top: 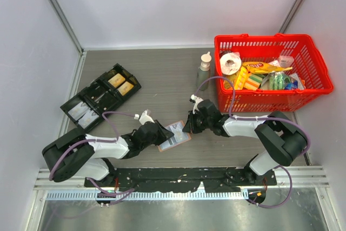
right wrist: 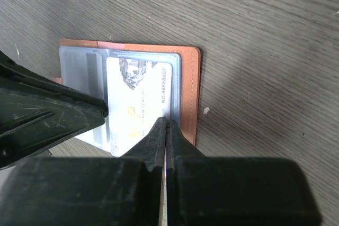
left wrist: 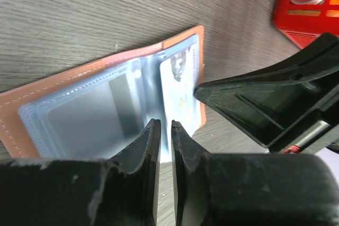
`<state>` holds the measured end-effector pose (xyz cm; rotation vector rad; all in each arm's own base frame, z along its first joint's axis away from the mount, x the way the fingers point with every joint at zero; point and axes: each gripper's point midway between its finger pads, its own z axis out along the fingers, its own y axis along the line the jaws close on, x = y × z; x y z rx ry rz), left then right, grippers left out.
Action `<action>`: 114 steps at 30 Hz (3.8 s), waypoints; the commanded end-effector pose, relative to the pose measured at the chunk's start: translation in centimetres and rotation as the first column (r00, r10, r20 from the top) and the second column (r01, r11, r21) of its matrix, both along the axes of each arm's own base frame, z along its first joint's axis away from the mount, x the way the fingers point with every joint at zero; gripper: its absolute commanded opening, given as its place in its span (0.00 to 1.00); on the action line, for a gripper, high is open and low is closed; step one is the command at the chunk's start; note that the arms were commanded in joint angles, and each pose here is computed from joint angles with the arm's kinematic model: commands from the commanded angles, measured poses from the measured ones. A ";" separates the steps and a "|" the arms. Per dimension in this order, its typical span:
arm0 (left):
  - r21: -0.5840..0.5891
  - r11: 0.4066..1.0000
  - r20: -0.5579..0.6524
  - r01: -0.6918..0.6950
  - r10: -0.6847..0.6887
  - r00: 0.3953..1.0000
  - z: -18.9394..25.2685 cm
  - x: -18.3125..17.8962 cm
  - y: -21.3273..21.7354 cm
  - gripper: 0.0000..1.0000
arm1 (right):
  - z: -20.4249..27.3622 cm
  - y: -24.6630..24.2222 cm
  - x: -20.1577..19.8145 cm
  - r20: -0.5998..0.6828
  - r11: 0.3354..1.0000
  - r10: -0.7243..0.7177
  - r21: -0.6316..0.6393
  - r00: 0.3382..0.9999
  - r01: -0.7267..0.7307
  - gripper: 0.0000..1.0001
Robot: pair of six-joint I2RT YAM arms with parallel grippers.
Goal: Take the credit cards out of the card holder
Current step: Remove the credit card from the card holder.
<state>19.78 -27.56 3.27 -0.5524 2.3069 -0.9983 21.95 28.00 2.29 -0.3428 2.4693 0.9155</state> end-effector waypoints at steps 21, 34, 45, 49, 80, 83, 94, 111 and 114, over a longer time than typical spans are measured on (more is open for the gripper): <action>-0.033 0.999 0.022 0.010 -0.009 1.000 1.3 0.7 -1.2 0.14 | -3.2 -2.0 -1.9 -0.097 0.995 -0.017 -0.098 0.995 0.008 0.01; -0.048 0.998 0.014 0.041 -0.041 0.999 1.4 0.9 -2.7 0.22 | -3.1 -2.0 -2.0 -0.096 0.996 -0.016 -0.092 0.995 0.007 0.01; -0.055 0.998 -0.020 0.021 -0.022 1.000 0.3 0.7 -2.6 0.10 | -3.2 -1.9 -2.0 -0.101 0.996 -0.014 -0.089 0.995 0.005 0.01; -0.070 0.998 -0.015 0.002 -0.003 1.000 0.7 0.7 -2.1 0.00 | -3.4 -2.1 -2.1 -0.105 0.995 -0.018 -0.095 0.994 0.008 0.01; 0.067 0.998 -0.063 -0.018 0.022 0.998 -0.6 -0.3 0.4 0.29 | -3.8 -2.6 -2.0 -0.122 0.994 -0.037 -0.105 0.992 0.024 0.01; 0.070 0.997 -0.065 -0.023 0.028 0.997 -0.7 -0.2 0.5 0.12 | -3.8 -2.6 -2.0 -0.120 0.994 -0.037 -0.103 0.992 0.024 0.01; 0.123 0.991 -0.008 -0.047 0.048 0.999 1.1 -0.7 3.2 0.00 | -3.1 -2.4 -1.5 -0.099 0.994 -0.038 -0.102 0.994 0.027 0.01; 0.301 0.949 0.226 0.091 -0.164 0.960 5.5 -1.1 5.9 0.00 | 6.3 -1.1 0.1 0.125 0.995 0.096 -0.032 0.988 -0.093 0.25; 0.318 0.939 0.255 0.134 -0.221 0.941 6.0 -1.2 5.6 0.00 | 9.6 -0.3 -0.3 0.223 0.983 0.174 0.019 0.959 -0.182 0.37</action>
